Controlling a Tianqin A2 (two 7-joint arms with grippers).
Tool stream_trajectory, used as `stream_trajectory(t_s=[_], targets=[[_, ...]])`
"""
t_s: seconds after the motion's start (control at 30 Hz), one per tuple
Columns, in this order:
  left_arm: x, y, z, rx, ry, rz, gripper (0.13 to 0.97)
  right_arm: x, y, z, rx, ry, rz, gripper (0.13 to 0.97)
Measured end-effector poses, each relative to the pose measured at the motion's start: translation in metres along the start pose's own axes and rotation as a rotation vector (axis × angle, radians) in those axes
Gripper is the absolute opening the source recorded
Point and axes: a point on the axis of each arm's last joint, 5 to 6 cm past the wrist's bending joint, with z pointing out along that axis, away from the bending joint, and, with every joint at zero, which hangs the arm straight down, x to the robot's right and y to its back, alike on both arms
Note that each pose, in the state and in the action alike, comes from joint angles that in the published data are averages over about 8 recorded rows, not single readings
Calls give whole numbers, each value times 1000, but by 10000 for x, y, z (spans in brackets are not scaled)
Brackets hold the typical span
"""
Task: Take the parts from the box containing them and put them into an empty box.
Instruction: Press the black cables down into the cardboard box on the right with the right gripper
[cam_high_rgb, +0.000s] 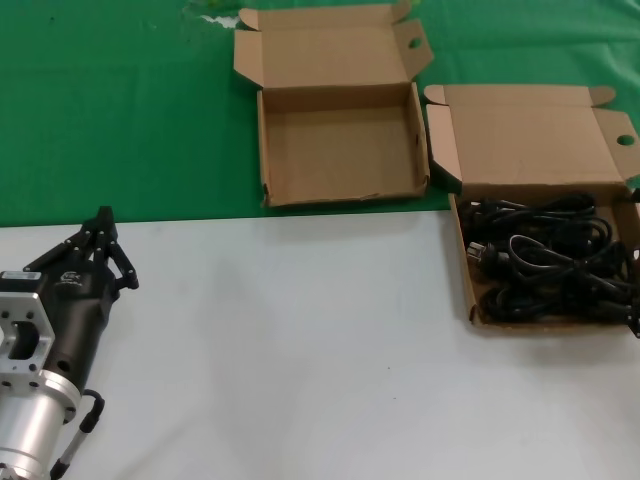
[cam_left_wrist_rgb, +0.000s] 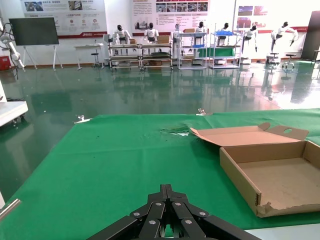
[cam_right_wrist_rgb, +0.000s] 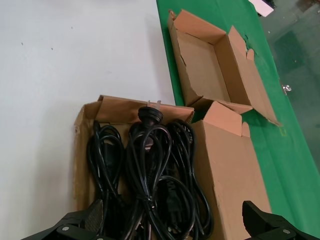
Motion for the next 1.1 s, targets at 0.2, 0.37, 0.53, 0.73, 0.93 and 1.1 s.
stream_trajectory(t_s=[0.2,0.37,0.53,0.73,0.93,1.1], targets=[[0,0,0,0,0,0,139,-18,-27,77,6,8,-14,941],[0,0,0,0,0,0,139,-43,-42,134,12,7,-10,916],[0,0,0,0,0,0,139,-71,-42,189,12,4,-10,888],[0,0,0,0,0,0,139,-100,-32,245,10,3,-9,802],[0,0,0,0,0,0,139,-125,-5,279,0,1,-10,690],[0,0,0,0,0,0,139,-165,26,287,-11,-6,-10,595]])
